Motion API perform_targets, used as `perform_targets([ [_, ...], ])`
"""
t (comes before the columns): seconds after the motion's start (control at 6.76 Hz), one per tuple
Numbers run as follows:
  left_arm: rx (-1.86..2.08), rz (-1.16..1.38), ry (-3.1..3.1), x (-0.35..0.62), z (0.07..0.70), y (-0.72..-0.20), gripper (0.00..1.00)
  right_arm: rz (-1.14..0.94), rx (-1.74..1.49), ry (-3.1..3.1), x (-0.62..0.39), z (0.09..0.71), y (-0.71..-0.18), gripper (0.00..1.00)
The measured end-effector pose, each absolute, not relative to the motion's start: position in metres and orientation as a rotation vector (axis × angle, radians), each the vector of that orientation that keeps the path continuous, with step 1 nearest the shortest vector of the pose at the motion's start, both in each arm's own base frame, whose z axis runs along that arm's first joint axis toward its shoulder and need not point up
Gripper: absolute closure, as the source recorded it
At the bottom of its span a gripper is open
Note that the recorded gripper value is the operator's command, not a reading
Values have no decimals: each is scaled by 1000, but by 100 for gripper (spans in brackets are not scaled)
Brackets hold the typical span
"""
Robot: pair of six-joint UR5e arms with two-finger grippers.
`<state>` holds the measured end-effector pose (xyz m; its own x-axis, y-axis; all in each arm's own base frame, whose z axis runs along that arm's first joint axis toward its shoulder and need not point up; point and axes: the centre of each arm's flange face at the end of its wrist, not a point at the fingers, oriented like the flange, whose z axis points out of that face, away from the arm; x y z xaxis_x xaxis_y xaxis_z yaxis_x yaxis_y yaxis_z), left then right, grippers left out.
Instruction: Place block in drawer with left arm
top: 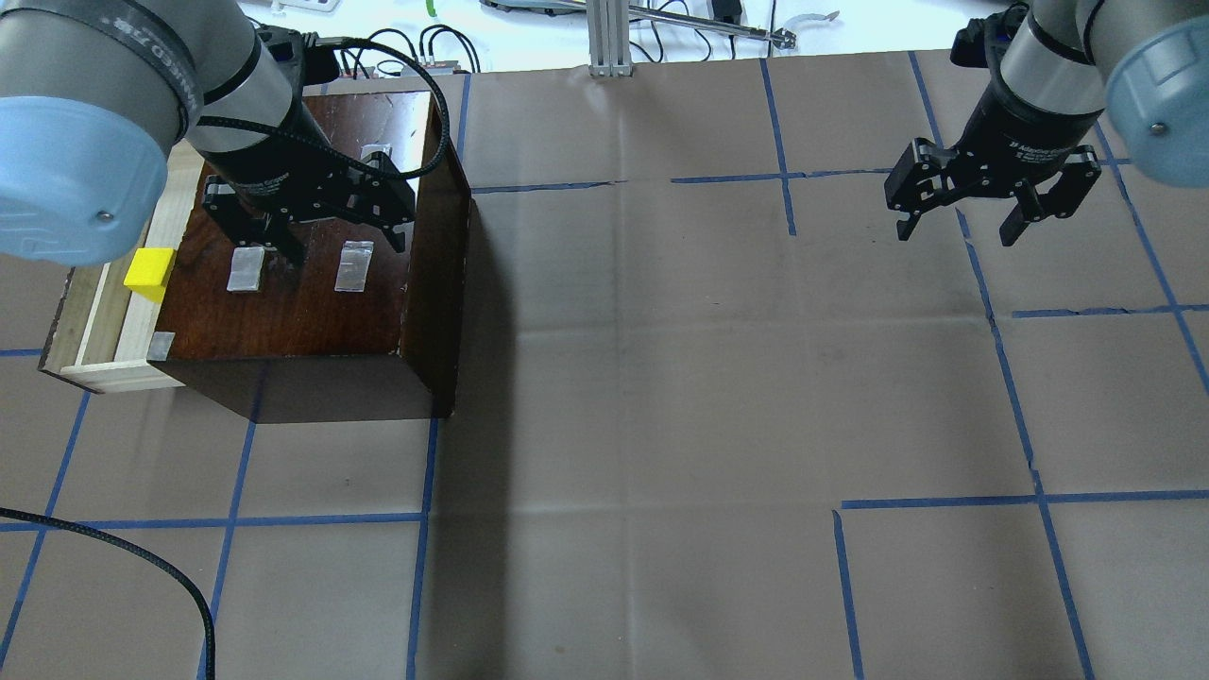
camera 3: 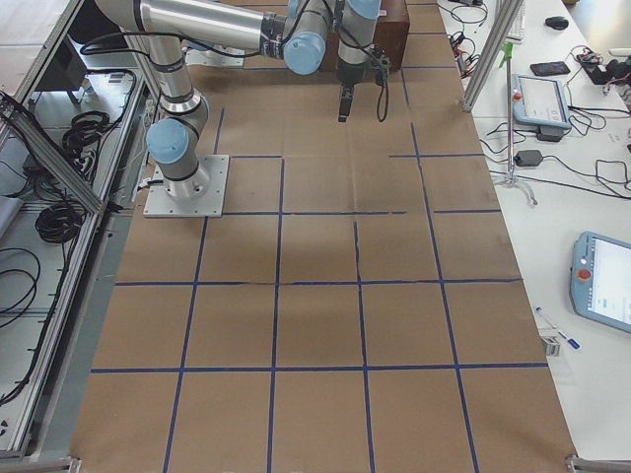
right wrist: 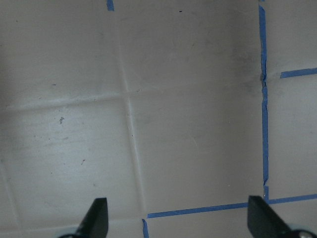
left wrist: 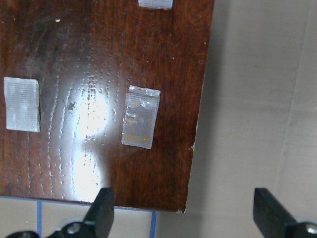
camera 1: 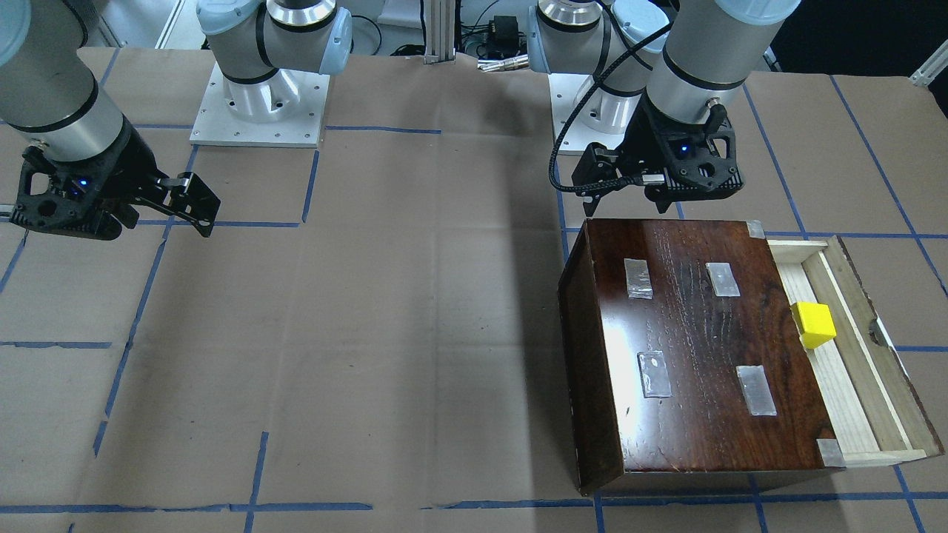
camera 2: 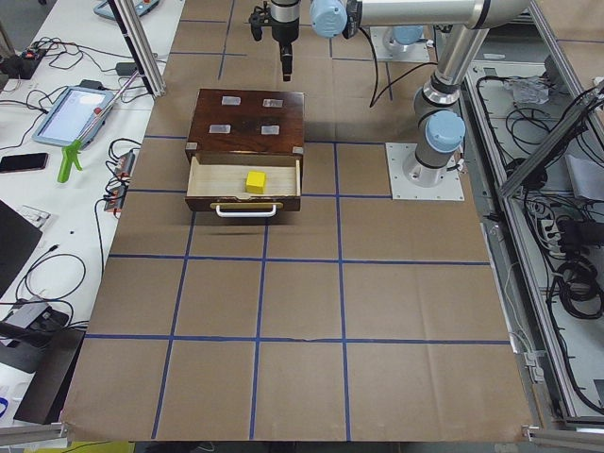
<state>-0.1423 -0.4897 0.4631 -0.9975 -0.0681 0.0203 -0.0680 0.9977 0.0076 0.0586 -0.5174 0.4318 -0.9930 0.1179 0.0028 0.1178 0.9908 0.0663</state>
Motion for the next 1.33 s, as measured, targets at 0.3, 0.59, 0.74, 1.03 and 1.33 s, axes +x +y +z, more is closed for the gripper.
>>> perform_targets([
  [0.3, -22, -44, -3122, -144, 466, -482, 1, 104, 186, 3133, 59, 432, -517, 0],
  [0.59, -82, -60, -3121, -142, 466, -479, 1, 103, 186, 3133, 59, 432, -517, 0],
  [0.74, -83, -63, -3123, -139, 466, -479, 1, 103, 186, 3133, 59, 432, -517, 0],
  [1.03, -78, -61, -3125, -137, 466, -481, 1, 103, 185, 3133, 59, 432, -517, 0],
  [1.33, -77, -62, -3125, -136, 466, -481, 1, 102, 185, 3133, 59, 433, -517, 0],
])
